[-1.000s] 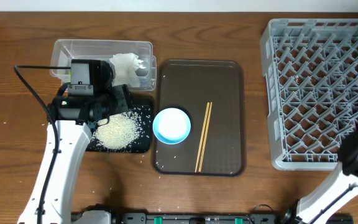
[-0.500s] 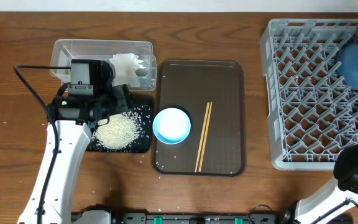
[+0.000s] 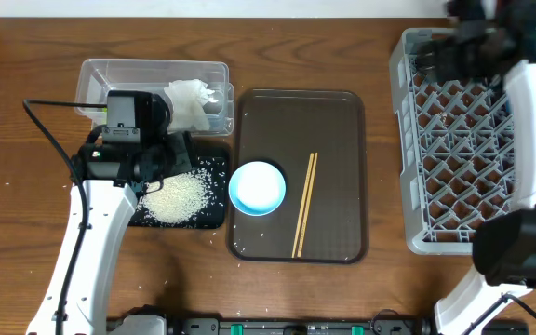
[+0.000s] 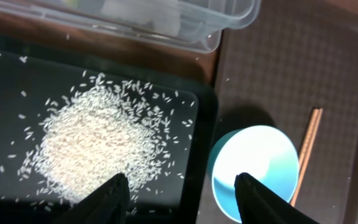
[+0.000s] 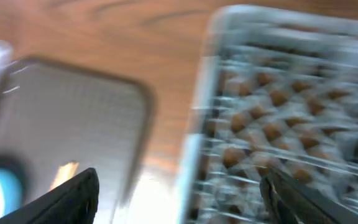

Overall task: Sort waste into correct bins and load items into the dishwasher rack
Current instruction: 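Reach the right gripper to the light-blue bowl and lift it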

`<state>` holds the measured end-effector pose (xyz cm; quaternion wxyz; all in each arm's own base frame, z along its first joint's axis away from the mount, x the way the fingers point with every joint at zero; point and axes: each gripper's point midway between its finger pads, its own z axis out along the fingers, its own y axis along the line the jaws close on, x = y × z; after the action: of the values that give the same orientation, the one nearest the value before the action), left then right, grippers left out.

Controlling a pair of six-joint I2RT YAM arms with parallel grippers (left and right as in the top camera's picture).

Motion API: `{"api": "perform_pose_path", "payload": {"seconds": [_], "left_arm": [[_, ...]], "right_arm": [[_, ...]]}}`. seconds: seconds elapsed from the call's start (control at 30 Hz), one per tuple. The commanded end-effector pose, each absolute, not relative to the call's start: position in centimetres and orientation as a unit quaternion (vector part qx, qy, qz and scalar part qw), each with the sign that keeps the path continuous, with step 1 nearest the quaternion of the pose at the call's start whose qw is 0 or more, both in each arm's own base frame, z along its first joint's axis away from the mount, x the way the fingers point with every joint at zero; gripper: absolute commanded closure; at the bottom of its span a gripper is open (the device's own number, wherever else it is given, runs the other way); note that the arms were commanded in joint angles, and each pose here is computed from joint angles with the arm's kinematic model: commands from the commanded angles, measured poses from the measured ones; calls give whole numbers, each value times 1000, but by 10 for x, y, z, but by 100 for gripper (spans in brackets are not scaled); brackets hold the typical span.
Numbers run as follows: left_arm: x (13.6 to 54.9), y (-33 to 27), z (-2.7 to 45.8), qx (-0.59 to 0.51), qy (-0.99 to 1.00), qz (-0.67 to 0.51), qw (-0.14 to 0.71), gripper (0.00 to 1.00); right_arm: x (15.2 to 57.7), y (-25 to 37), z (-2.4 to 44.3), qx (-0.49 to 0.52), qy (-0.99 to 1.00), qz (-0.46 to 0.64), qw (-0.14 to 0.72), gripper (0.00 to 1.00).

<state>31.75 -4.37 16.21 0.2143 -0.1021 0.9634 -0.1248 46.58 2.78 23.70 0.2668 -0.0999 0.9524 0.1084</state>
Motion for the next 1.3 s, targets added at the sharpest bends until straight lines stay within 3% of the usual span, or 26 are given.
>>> {"api": "perform_pose_path", "payload": {"seconds": [0.0,0.3,0.53,0.63,0.87,1.0,1.2,1.27], "left_arm": [[315,-39,164,-103,965,-112,215,42],[294,-17,153,-120,976,-47,178,42],[293,-17,152,-120,976,-46,176,42],[293,-17,152,-120,976,-46,176,42],[293,-17,152,-120,976,-46,175,41],[293,-17,152,-120,976,-45,175,41],[293,-17,152,-120,976,-46,175,41],[293,-17,152,-120,976,-46,175,41]], "right_arm": [[455,84,233,-132,946,170,242,18],[407,194,180,-229,946,194,120,19],[373,247,122,-263,946,188,22,30],[361,262,103,-274,944,183,-7,39],[341,278,58,-281,945,156,-67,45],[332,283,37,-283,943,147,-95,62],[339,280,24,-276,950,116,-85,76],[340,281,24,-276,950,117,-81,91]]}}
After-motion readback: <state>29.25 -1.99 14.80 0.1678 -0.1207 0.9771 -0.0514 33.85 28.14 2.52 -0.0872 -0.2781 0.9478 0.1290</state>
